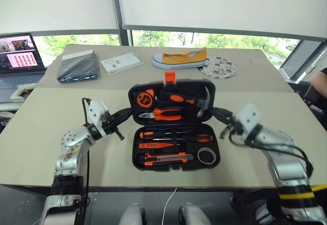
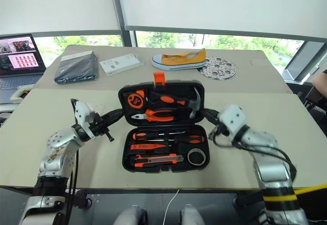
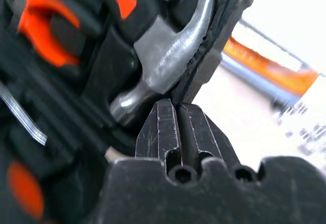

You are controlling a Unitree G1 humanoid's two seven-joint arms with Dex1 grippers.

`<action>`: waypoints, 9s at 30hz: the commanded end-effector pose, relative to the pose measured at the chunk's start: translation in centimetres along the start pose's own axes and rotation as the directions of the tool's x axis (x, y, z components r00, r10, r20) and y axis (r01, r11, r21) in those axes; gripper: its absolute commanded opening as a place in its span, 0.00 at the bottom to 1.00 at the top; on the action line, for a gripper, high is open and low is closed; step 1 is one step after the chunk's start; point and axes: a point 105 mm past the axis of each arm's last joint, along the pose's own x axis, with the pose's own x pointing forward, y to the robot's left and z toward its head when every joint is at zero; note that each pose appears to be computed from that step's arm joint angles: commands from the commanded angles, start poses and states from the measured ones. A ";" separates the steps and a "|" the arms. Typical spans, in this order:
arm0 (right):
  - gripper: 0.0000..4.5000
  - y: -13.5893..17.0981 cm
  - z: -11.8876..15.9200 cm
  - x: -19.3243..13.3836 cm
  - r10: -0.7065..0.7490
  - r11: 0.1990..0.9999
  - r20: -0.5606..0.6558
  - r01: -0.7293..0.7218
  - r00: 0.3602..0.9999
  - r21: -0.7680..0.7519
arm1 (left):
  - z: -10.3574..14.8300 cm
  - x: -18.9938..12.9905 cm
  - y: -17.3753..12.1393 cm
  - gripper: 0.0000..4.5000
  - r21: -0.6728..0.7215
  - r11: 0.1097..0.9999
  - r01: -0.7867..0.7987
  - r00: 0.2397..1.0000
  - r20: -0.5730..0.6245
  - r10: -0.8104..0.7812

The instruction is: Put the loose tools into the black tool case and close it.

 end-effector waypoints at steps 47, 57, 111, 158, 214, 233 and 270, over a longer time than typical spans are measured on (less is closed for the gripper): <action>0.00 8.4 -0.6 -0.7 0.344 0.916 -0.032 -0.328 0.938 0.232 | -4.3 1.5 0.3 0.02 -0.169 0.922 0.350 0.863 -0.325 -0.387; 0.00 5.5 -4.4 0.8 0.251 0.952 -0.106 -0.226 0.962 0.204 | -2.7 -0.7 0.4 0.02 -0.311 0.934 0.176 0.918 -0.291 -0.270; 0.00 11.8 -1.8 -0.4 0.348 0.882 -0.077 -0.298 0.935 0.366 | -5.5 8.3 -8.6 0.02 -0.322 0.813 0.486 0.743 -0.338 -0.578; 0.00 10.5 0.6 1.0 0.250 0.894 -0.008 -0.228 0.968 0.385 | -6.0 8.1 -8.6 0.02 -0.326 0.810 0.487 0.730 -0.357 -0.582; 0.00 9.7 1.4 3.0 0.259 0.870 0.024 -0.244 0.966 0.429 | -6.8 7.1 -9.5 0.02 -0.360 0.792 0.493 0.695 -0.385 -0.607; 0.00 9.3 2.4 4.8 0.238 0.872 0.082 -0.250 0.968 0.422 | -7.1 6.5 -9.9 0.02 -0.387 0.780 0.492 0.672 -0.400 -0.623; 0.00 9.4 2.2 4.5 0.275 0.858 0.064 -0.275 0.959 0.435 | -7.6 5.9 -10.3 0.02 -0.417 0.773 0.479 0.645 -0.430 -0.631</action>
